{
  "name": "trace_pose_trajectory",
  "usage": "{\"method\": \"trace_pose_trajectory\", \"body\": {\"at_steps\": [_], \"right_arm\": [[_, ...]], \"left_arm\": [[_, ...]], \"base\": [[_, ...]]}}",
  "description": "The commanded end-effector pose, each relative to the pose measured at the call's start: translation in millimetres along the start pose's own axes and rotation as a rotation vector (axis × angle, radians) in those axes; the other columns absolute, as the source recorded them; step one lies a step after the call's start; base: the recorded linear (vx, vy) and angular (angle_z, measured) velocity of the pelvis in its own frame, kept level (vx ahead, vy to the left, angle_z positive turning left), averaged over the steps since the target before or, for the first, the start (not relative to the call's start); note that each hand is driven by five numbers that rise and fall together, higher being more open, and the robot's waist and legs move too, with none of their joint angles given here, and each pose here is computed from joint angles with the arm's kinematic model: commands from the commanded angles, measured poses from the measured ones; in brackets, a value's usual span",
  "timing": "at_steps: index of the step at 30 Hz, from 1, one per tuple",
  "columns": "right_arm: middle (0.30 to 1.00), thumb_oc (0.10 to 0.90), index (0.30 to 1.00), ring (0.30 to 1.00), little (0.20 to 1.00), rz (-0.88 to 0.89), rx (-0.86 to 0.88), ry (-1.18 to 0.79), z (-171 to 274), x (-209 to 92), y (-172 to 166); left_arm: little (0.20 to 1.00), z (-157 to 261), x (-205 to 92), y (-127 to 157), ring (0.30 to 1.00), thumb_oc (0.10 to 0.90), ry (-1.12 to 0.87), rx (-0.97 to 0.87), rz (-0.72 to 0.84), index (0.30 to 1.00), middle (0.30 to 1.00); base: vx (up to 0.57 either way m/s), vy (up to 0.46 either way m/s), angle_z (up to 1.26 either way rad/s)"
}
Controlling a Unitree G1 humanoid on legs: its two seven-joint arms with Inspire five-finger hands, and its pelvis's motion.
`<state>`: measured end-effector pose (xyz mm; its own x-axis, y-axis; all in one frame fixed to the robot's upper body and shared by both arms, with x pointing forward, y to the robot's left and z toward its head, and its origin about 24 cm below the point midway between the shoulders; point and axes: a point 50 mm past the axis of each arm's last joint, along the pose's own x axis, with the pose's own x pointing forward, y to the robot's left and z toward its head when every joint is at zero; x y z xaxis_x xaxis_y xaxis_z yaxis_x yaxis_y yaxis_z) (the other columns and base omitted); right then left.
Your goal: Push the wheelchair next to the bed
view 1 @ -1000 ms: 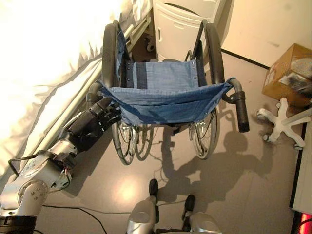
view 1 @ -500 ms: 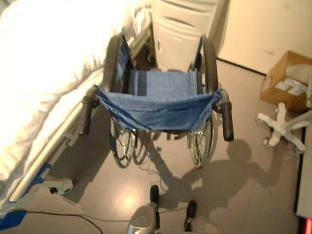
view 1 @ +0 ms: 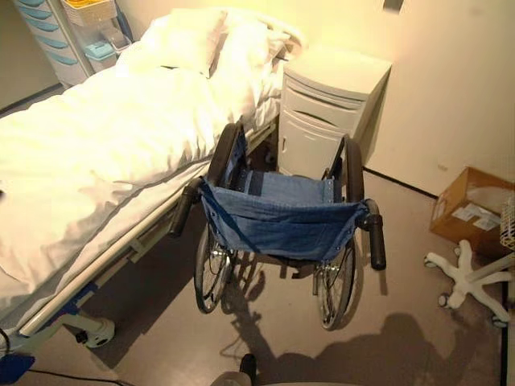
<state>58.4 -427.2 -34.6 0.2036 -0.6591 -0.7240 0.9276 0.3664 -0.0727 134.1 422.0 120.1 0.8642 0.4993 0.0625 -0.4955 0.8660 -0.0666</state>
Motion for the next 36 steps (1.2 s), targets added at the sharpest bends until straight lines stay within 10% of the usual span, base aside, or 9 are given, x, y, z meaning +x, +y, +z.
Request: {"method": "trace_pose_trajectory", "body": {"at_steps": [1,6,15,25,36], "right_arm": [[0.9,0.8,0.9,0.9,0.9,0.067,0.068,-0.07,11,4,21],[0.9,0.8,0.9,0.9,0.9,-0.039,-0.034,0.187,-70,12,20],[0.9,0.8,0.9,0.9,0.9,-0.072,-0.205,0.617,-194,-18,27],[0.9,0.8,0.9,0.9,0.9,0.21,-0.496,0.737,-237,-40,41],[0.9,0.8,0.9,0.9,0.9,0.35,-0.737,0.738,-245,-46,52]], "left_arm": [[0.9,-12,8,2,0.9,0.8,0.0,-0.086,0.024,0.9,0.9],[0.9,-116,-13,-10,0.9,0.8,0.396,-0.145,0.148,0.9,0.9],[0.9,-259,-133,-72,0.9,0.8,1.153,-0.18,0.194,0.9,0.9],[0.9,-286,-200,-95,0.9,0.8,1.552,0.082,0.108,0.9,0.9],[0.9,-287,-205,-99,0.9,0.8,1.606,0.151,0.118,0.9,0.9]], "base": [[-0.01,0.001,-0.06],[0.0,-0.003,-0.04],[0.0,0.011,-0.03],[0.0,-0.001,-0.02],[-0.01,0.0,-0.03]]}}
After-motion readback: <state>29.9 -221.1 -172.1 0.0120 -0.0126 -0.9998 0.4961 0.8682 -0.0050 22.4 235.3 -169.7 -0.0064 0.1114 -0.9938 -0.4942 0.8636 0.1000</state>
